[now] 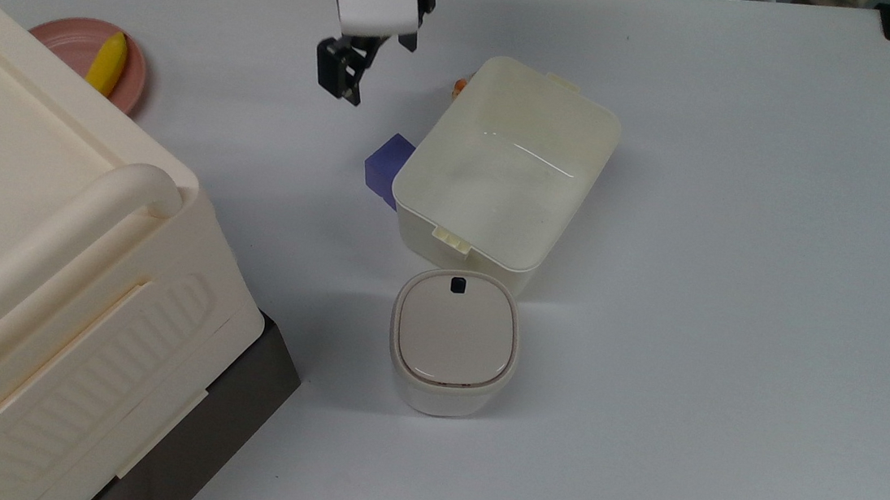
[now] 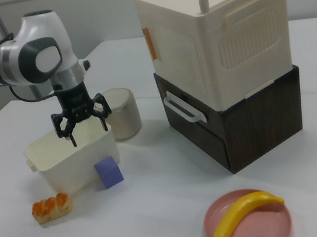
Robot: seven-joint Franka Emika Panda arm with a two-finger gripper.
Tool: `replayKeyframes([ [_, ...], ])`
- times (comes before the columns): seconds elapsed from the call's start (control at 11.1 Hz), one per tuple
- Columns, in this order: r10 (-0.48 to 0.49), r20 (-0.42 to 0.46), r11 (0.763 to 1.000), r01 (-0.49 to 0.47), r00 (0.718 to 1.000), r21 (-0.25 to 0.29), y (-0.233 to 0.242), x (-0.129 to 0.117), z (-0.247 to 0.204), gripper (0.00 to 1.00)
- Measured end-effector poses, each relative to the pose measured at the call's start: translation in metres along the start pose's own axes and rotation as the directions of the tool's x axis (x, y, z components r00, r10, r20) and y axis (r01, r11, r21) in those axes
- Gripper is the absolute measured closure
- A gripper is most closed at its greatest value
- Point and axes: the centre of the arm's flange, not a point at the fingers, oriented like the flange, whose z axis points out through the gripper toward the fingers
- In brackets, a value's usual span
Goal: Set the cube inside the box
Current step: 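Move the open gripper down over the purple cube beside the box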
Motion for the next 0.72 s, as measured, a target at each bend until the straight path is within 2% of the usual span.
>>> replayKeyframes([
  [0.18, -0.023, 0.016, 1.0, 0.022, 1.0, 0.01, -0.001, 0.012, 0.018, 0.0],
  [0.36, -0.041, 0.022, 0.999, 0.041, 0.999, -0.006, -0.004, 0.017, 0.029, 0.0],
  [0.72, -0.085, 0.049, 0.996, 0.086, 0.995, -0.005, -0.008, 0.035, 0.065, 0.0],
])
